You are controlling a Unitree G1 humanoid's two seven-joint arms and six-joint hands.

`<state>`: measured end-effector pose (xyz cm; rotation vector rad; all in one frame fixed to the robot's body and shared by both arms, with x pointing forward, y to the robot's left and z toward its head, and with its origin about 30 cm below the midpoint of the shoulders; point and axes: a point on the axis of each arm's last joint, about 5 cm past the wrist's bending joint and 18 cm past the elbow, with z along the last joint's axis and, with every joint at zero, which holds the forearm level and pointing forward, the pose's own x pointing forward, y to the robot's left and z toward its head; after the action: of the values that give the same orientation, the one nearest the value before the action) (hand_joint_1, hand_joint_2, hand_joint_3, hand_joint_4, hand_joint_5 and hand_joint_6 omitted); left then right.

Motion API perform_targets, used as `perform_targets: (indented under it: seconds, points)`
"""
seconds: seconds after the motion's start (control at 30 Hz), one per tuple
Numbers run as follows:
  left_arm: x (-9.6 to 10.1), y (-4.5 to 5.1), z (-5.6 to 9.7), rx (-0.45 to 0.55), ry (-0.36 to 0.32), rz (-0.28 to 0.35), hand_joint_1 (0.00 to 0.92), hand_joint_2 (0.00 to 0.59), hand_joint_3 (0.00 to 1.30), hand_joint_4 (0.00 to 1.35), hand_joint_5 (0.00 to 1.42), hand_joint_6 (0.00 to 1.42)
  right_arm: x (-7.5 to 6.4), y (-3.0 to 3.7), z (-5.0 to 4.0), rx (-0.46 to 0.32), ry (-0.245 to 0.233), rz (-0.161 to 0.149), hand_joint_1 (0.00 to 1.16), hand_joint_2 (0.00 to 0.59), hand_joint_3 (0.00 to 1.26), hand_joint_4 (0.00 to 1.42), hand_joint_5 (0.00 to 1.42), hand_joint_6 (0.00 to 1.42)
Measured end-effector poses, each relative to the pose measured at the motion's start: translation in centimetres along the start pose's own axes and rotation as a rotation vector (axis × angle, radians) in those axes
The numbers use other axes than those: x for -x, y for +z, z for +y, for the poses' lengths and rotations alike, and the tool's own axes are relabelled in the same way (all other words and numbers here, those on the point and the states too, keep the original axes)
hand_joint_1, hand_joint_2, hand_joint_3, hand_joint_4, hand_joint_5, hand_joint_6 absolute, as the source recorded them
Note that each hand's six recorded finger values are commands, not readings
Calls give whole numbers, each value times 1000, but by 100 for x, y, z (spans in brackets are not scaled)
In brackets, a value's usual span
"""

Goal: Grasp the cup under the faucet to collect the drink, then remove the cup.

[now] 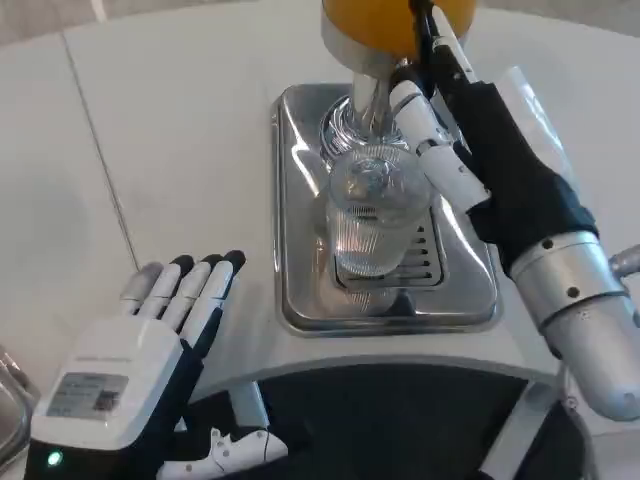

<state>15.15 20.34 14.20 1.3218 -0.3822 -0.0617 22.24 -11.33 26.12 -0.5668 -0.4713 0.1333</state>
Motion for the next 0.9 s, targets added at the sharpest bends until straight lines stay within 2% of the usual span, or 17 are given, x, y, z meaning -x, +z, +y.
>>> perform_targets:
  seconds: [0.17,0.33,0.57,0.7,0.9]
  points:
    - [-9,-4,-9,1,-3,-1,0,69,0,0,0,0,65,86,-74,77,36,13,0,578,0,0,0,0]
    - [-33,7,-12,4,2,-10,0,70,0,0,0,0,73,170,-97,121,63,2,0,582,0,0,0,0]
    - [-67,33,-20,12,7,-26,0,70,0,0,0,0,9,238,-130,200,80,-22,0,585,0,0,0,0]
    - [-65,30,-35,16,2,-24,0,66,0,0,0,0,-22,263,-152,260,97,-27,0,586,0,0,0,0]
    - [-74,34,-64,49,34,-32,0,57,0,0,4,18,-82,306,-198,331,138,-31,0,586,0,0,0,0]
